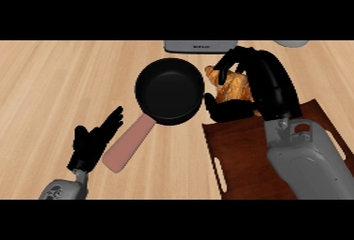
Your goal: Pick the croissant from the tray and place it in the pot
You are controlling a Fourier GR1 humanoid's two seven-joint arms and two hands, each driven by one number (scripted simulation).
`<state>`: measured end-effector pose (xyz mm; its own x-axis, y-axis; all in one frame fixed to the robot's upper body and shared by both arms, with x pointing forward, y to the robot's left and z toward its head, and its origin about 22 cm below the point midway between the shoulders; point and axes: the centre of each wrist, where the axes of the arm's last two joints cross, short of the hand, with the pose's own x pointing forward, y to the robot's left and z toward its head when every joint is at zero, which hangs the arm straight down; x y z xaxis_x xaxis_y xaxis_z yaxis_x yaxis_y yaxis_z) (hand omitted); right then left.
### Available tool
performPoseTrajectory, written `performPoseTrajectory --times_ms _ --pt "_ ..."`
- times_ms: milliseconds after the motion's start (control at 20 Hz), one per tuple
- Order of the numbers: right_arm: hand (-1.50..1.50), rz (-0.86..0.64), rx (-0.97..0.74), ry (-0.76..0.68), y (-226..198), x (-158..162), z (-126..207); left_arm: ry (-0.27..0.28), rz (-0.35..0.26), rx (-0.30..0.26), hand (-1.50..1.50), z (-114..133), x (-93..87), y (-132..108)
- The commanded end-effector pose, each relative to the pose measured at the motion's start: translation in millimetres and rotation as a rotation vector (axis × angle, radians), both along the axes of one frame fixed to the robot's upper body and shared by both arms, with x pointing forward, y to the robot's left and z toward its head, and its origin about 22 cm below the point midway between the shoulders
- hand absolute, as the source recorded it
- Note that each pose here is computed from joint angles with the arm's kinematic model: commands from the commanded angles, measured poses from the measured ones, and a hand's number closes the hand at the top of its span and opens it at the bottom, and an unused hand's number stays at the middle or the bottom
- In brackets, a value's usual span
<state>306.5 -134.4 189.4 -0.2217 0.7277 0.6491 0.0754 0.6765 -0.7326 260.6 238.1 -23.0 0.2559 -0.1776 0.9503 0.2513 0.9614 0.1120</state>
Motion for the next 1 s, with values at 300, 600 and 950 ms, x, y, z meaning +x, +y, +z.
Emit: performPoseTrajectory --times_ms 300,600,950 --pt "1.50 0.021 -0.214 0.107 84 69 -1 -0.012 -0.006 -0.009 0.00 1 11.8 14" --pt "1.50 -0.092 -0.594 0.129 110 83 -13 -0.004 -0.029 0.000 0.00 -1 11.0 -14" --pt "1.50 -0.089 -0.682 0.502 125 104 -33 0.003 -0.040 0.012 0.00 5 12.6 -10"
